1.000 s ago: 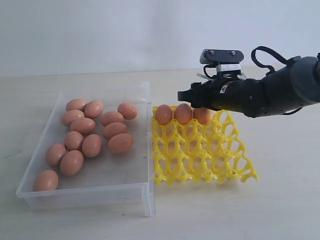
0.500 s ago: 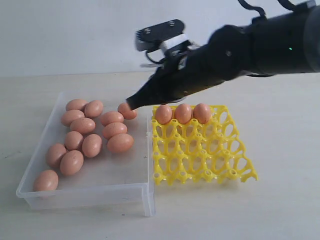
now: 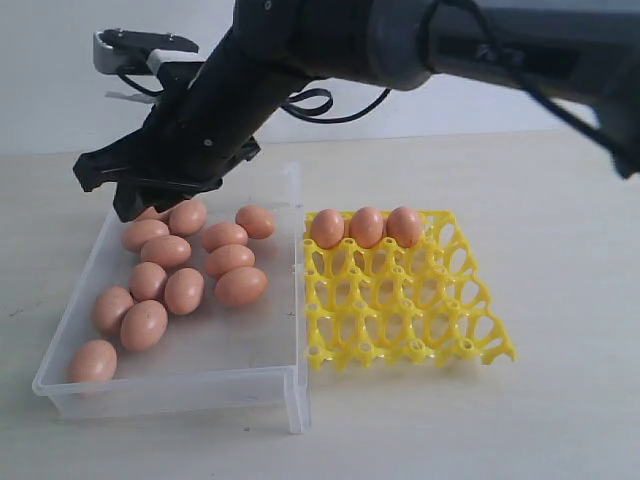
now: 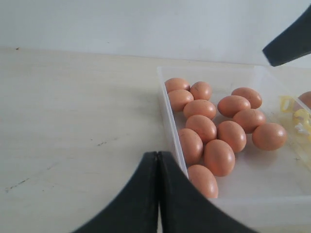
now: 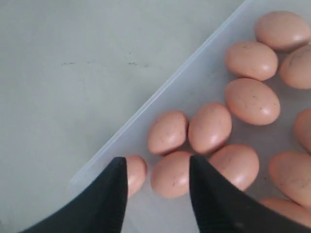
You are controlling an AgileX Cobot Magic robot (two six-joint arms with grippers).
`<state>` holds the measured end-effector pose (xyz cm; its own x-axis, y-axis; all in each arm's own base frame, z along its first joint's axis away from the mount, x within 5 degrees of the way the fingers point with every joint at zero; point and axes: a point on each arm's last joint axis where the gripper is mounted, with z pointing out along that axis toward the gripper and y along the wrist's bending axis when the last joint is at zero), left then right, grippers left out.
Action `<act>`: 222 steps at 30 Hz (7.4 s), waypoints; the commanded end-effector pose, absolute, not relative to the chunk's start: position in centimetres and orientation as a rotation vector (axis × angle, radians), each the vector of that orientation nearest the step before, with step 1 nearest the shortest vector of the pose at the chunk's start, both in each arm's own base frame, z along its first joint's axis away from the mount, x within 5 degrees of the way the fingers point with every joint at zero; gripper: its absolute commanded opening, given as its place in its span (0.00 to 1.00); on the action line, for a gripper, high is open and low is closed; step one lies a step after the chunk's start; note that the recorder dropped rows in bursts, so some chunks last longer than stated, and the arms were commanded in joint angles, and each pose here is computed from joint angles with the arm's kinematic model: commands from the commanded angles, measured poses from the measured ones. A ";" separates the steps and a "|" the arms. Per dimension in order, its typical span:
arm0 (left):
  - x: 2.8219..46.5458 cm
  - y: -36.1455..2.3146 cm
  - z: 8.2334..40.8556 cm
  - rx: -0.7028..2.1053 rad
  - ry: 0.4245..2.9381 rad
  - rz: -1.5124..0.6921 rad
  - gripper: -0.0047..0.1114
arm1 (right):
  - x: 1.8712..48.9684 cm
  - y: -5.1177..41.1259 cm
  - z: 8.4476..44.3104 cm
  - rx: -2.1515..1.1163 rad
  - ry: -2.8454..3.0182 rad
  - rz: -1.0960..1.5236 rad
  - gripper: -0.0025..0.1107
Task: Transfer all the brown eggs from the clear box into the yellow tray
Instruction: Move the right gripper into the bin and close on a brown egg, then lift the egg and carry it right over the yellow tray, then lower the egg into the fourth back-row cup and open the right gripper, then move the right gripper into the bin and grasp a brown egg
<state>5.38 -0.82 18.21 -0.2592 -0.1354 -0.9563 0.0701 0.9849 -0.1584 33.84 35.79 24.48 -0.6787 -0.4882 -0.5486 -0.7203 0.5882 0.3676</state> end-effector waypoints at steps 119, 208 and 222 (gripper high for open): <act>5.4 -0.8 18.4 -0.048 1.807 -0.195 0.04 | 38.6 9.5 15.9 -0.095 2.188 0.209 0.02; 5.4 -0.8 18.4 -0.048 1.807 -0.195 0.04 | 35.4 36.5 15.0 -0.762 2.808 0.721 0.38; 5.4 -0.8 18.4 -0.048 1.807 -0.195 0.04 | 34.9 36.9 12.7 -0.728 2.889 0.747 0.52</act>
